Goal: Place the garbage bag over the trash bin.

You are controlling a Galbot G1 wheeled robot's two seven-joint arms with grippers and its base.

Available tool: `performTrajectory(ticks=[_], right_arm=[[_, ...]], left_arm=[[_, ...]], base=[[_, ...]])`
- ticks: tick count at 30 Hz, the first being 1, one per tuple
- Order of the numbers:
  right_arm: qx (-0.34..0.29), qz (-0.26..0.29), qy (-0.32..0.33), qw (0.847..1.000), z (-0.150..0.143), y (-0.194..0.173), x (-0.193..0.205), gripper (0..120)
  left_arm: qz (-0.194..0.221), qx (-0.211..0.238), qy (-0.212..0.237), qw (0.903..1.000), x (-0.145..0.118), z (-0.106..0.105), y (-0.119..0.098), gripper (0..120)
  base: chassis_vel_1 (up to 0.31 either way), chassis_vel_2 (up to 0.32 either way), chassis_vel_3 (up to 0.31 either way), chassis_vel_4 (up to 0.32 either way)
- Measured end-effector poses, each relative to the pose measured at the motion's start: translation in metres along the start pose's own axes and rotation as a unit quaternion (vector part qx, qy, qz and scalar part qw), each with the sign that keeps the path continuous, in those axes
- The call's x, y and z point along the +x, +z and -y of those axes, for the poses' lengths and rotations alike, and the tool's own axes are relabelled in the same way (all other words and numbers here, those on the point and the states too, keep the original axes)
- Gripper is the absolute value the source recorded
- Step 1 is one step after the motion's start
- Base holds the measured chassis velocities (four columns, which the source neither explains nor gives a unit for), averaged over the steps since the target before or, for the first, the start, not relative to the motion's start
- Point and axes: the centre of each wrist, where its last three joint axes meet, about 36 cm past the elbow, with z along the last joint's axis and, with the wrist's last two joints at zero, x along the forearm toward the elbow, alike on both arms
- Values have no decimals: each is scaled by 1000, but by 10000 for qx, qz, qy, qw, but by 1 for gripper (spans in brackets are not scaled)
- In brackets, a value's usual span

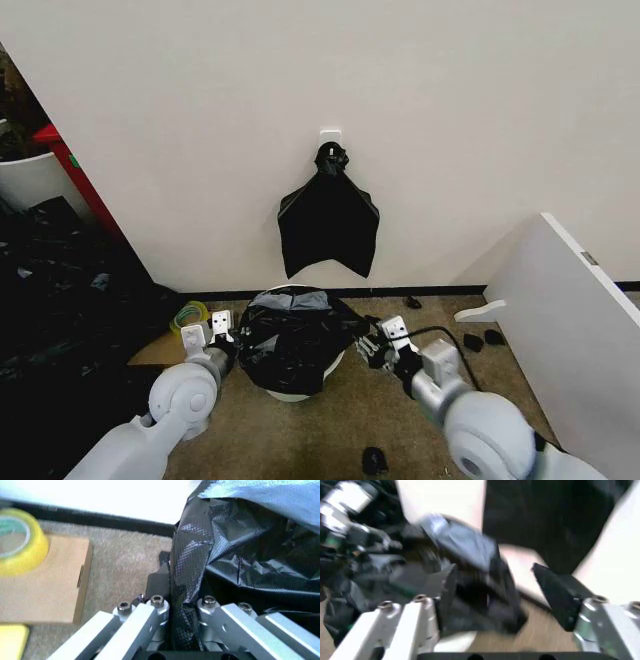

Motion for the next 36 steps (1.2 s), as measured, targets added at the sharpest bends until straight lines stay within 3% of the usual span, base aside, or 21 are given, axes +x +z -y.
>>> performTrajectory(ticks=[6, 10, 16, 19, 24, 27, 29, 36], right_arm=[[465, 432, -450, 9970, 7, -9, -7, 77], [587, 547, -764, 9938, 13, -10, -34, 97], [626, 465, -932, 9926, 14, -5, -57, 99], [739, 458, -962, 9916, 8, -1, -67, 96], [886, 488, -971, 9901, -7, 4, -86, 79], [864, 481, -922, 9908, -13, 7, -94, 62], [818, 469, -918, 9913, -14, 8, -95, 60], [815, 229, -866, 9926, -9, 13, -96, 31]], left_arm=[[311, -528, 199, 9979, 5, -1, 2, 3], [798, -1197, 414, 9887, 12, -2, 3, 3], [983, -1502, 560, 9822, 14, 0, 4, 3], [991, -1531, 582, 9815, 15, 1, 5, 3], [997, -1521, 585, 9816, 15, 1, 5, 3], [1034, -1532, 595, 9810, 14, 2, 6, 3], [1054, -1537, 595, 9807, 13, 2, 6, 3], [1074, -1529, 637, 9803, 10, 2, 7, 3]], base=[[0, 0, 0, 0], [0, 0, 0, 0], [0, 0, 0, 0], [0, 0, 0, 0], [0, 0, 0, 0], [0, 0, 0, 0], [0, 0, 0, 0], [0, 0, 0, 0]])
